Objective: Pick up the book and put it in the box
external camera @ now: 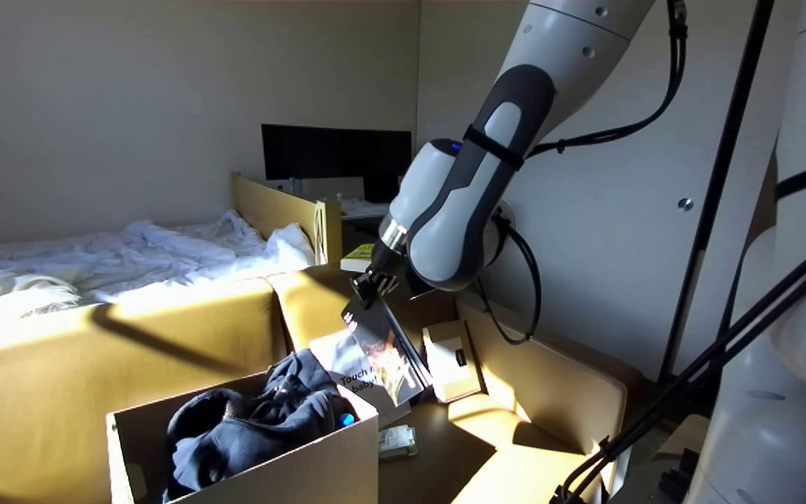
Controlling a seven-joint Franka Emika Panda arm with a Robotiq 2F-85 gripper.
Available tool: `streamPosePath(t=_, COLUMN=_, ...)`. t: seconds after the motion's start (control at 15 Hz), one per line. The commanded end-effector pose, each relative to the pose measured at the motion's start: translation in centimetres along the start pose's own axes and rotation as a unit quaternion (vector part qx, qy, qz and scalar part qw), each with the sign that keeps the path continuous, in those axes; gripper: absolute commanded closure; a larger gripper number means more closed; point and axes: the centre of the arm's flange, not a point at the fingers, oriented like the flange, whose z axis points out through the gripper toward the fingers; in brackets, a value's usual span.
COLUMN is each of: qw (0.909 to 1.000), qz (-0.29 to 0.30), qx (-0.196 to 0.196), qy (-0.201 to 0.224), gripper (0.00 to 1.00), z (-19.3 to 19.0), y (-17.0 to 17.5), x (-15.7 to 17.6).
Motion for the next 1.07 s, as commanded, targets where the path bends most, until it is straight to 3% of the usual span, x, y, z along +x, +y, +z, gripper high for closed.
streamPosePath(t=0.0, qw=0.9999, qz=-0.005, qx=-0.009, qy=0.010, gripper=0.97, z=0.1, y=-0.7, x=0.8)
streamPosePath(t=0.33, qw=0.9929, qz=-0.110, qx=0.021, qy=0.040, gripper=0.97, z=-2.1, y=-8.6, x=9.9)
streamPosePath(t=0.6, qw=0.9836, qz=-0.163, qx=0.076, qy=-0.020, gripper=0.97, z=0.3, y=-18.3, x=13.6)
streamPosePath(t=0.67, qw=0.9858, qz=-0.157, qx=0.055, qy=-0.021, gripper=0.97, z=1.3, y=-19.9, x=13.7)
streamPosePath(t=0.8, qw=0.9889, qz=-0.148, qx=-0.008, qy=-0.010, gripper=0.97, z=3.9, y=-19.6, x=14.7)
streamPosePath(t=1.0, qw=0.9933, qz=-0.094, qx=-0.068, qy=0.001, gripper=0.97, z=6.2, y=-14.4, x=17.7)
